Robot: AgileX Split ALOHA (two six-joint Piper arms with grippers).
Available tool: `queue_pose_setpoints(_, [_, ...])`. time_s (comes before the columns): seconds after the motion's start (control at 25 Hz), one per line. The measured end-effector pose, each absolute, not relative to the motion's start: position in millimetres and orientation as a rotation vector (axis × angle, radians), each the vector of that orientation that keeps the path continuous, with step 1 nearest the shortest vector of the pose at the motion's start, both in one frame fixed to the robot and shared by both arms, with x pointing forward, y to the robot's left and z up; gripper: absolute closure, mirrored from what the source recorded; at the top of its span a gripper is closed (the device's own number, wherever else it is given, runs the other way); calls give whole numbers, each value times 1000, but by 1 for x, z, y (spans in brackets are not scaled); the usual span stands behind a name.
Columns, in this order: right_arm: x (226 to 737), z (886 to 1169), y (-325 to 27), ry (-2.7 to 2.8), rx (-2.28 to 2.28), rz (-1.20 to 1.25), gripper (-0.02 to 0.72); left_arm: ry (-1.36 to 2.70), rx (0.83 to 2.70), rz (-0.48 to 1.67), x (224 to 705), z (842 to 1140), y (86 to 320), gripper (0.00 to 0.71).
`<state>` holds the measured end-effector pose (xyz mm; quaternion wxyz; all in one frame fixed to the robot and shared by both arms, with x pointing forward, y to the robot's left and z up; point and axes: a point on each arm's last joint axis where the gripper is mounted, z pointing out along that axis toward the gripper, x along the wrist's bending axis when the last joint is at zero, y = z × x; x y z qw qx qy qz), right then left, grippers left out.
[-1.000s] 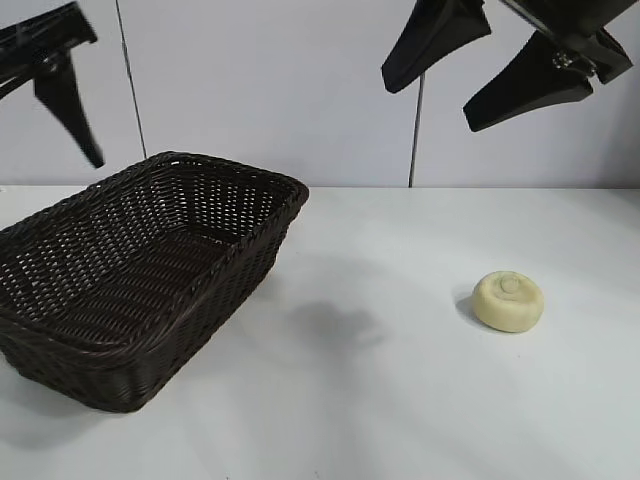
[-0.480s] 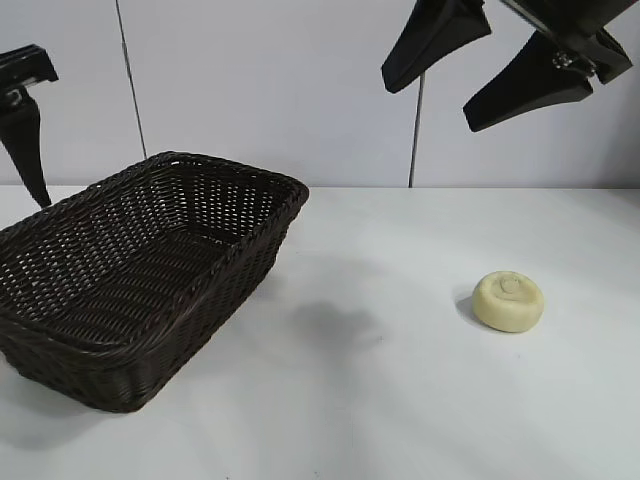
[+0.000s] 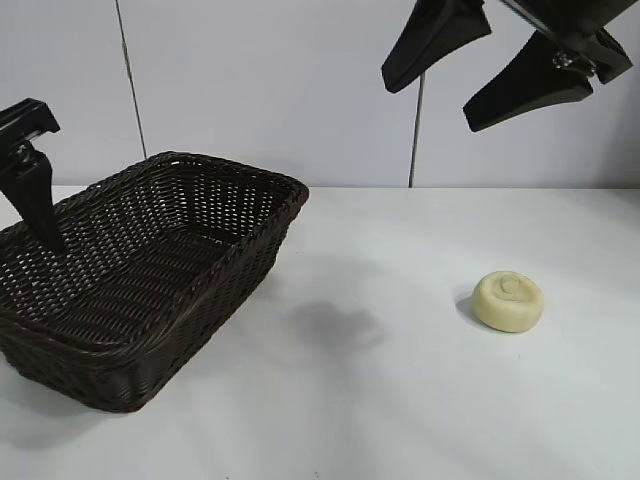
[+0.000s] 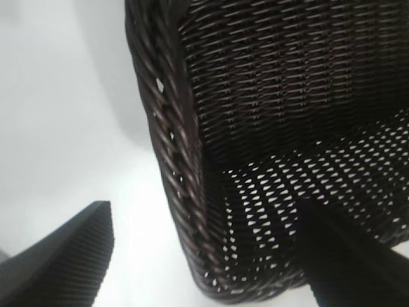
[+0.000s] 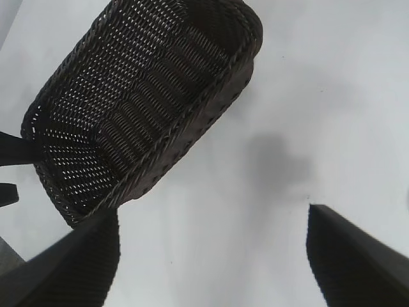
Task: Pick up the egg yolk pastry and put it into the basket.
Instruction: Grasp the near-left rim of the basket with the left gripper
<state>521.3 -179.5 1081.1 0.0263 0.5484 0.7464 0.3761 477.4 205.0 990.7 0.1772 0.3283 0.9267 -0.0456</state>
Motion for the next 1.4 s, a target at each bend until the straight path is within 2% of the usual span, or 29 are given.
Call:
queue_pose_setpoints(0.92, [521, 1081, -180, 2308, 1694, 1161, 125, 2688, 933, -90, 503, 928, 198, 157])
queue_pose_setpoints(1.2, [521, 1081, -180, 2308, 1694, 1161, 125, 2695, 932, -91, 503, 928, 198, 361])
queue_pose_setpoints(1.4, [521, 1081, -180, 2308, 1694, 1161, 125, 2717, 894, -99, 502, 927, 198, 571])
